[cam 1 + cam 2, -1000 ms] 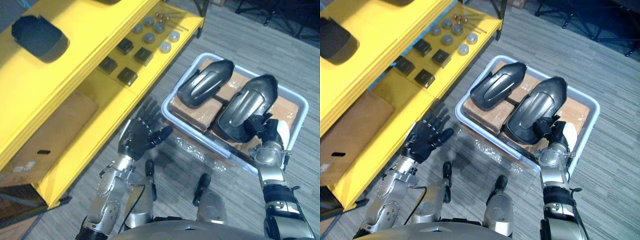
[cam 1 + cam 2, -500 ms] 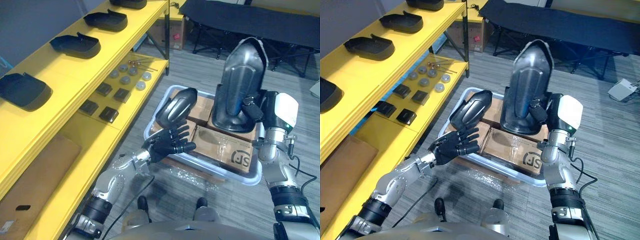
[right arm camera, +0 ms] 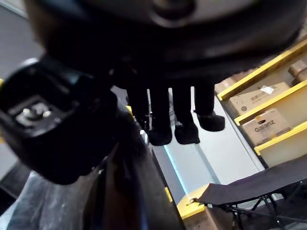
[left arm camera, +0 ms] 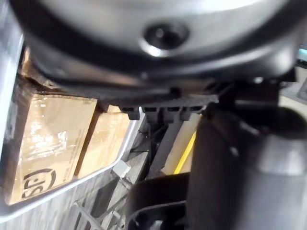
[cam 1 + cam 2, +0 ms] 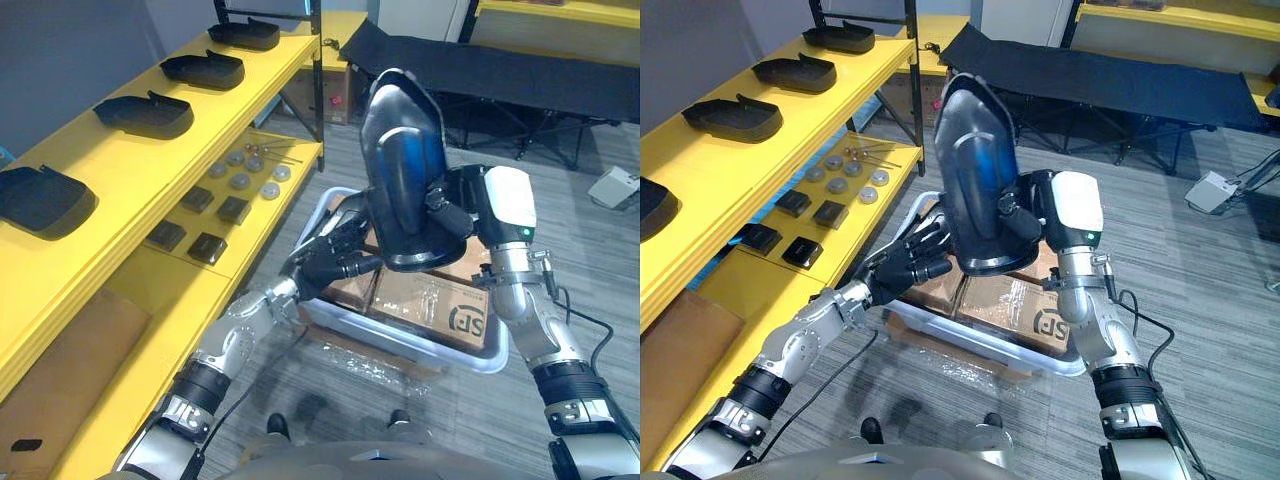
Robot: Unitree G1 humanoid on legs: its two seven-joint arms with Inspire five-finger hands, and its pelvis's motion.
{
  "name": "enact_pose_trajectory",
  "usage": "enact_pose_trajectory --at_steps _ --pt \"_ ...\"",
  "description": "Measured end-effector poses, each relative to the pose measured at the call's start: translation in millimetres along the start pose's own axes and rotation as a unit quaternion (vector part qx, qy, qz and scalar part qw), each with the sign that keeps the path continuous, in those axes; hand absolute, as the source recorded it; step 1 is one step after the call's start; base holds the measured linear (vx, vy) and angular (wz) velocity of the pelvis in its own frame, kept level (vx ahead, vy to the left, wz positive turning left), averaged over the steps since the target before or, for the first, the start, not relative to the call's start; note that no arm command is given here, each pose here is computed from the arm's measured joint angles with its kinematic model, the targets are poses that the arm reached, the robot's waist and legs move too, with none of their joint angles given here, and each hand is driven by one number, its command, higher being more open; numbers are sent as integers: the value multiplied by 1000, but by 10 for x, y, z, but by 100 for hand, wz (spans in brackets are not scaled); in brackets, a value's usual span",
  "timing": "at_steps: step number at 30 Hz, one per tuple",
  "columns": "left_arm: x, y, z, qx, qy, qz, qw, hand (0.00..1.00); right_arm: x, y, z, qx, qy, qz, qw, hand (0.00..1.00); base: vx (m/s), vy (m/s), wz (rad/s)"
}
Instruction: Walk over and take three plastic housings, then place them on the shelf
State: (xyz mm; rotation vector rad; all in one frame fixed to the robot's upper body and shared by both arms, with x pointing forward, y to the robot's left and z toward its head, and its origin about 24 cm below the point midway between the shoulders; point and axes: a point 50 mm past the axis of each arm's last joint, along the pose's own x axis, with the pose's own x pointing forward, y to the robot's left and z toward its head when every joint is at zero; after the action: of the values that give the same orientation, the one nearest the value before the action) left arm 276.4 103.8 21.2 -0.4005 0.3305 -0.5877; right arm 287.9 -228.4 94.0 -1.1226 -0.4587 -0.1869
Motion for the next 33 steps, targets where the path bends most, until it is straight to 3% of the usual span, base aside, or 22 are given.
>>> enact_pose_trajectory --at_steps 13,14,23,33 --pt "65 -116 -12 -37 -20 -13 999 100 -237 433 290 67 -34 91 993 0 -5 3 2" --pt "73 -130 -19 -54 -24 -10 998 0 -263 492 343 87 -30 94 991 0 0 0 0" --pt "82 -215 -58 -127 -50 9 991 0 -507 664 379 167 38 99 980 0 0 0 0" --pt "-2 -145 -227 -157 -40 72 984 0 -607 747 548 188 40 91 977 0 0 0 0"
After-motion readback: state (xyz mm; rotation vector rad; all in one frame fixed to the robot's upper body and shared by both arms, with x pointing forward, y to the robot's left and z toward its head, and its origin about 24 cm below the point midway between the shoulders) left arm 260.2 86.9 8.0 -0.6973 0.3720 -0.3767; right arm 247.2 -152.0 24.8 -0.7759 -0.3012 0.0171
